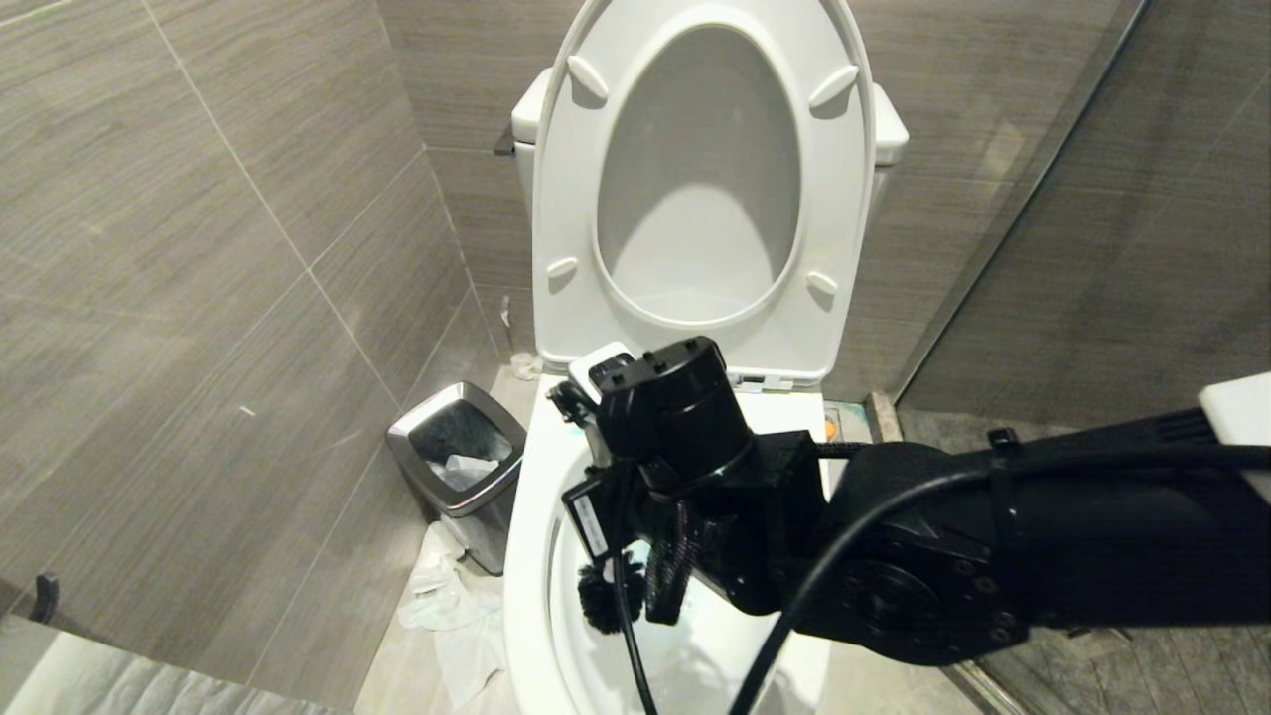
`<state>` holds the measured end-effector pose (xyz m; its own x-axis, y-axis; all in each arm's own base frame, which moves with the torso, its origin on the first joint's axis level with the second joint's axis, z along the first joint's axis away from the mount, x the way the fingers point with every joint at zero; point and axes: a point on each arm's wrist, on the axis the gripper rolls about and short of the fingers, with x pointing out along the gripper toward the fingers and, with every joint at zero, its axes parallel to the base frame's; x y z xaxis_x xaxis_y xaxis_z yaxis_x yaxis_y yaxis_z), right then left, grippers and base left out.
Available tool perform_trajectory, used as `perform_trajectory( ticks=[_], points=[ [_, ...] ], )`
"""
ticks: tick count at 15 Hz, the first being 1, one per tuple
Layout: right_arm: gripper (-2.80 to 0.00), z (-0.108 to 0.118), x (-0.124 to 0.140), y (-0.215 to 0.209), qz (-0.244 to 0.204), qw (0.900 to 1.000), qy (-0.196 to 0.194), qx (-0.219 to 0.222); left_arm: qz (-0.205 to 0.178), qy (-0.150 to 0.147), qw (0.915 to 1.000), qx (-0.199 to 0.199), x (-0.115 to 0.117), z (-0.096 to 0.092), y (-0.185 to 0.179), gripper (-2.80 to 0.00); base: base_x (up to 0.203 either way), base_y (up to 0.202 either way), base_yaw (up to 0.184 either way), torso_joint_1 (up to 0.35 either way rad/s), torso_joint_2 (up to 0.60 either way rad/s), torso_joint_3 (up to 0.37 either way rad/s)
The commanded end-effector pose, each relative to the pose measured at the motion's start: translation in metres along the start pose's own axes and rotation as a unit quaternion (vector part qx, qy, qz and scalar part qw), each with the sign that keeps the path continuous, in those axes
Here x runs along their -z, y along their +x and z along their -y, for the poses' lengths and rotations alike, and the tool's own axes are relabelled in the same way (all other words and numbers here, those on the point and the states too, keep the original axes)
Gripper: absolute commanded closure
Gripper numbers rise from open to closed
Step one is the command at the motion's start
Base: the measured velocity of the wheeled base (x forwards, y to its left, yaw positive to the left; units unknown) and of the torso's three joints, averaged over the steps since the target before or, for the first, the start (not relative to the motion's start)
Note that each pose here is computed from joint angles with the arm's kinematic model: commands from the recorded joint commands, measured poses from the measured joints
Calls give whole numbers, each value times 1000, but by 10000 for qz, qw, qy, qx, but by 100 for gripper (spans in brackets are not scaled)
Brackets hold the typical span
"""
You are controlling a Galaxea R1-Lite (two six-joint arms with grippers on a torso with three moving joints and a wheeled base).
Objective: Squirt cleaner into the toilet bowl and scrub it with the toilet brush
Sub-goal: Scrub the toilet bowl
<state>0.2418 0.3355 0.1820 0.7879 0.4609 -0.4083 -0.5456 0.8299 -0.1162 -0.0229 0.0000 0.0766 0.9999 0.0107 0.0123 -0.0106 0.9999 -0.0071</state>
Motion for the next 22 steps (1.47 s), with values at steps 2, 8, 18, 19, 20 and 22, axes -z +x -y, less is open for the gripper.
perform_trajectory(
  ticks=[2, 8, 18, 19, 20, 22],
  points=[
    [0, -1, -6, 52, 156, 9997, 13, 208, -31, -3, 10000, -8, 2, 0, 1, 0, 0, 0, 0, 0, 0, 0],
    [0, 67, -33, 72, 304, 9956, 85, 887, -31, -3, 10000, -8, 2, 0, 1, 0, 0, 0, 0, 0, 0, 0],
    [0, 93, -81, -66, 786, 9936, 332, 743, -39, -3, 10000, -8, 2, 0, 1, 0, 0, 0, 0, 0, 0, 0],
    [0, 93, -77, -71, 661, 9946, 309, 735, -39, -3, 10000, -8, 2, 0, 1, 0, 0, 0, 0, 0, 0, 0],
    [0, 92, -69, -69, 525, 9955, 304, 734, -31, -3, 10000, -8, 2, 0, 1, 0, 0, 0, 0, 0, 0, 0],
    [0, 88, -47, -65, 157, 9967, 351, 713, -31, -3, 10000, -8, 2, 0, 1, 0, 0, 0, 0, 0, 0, 0]
  ],
)
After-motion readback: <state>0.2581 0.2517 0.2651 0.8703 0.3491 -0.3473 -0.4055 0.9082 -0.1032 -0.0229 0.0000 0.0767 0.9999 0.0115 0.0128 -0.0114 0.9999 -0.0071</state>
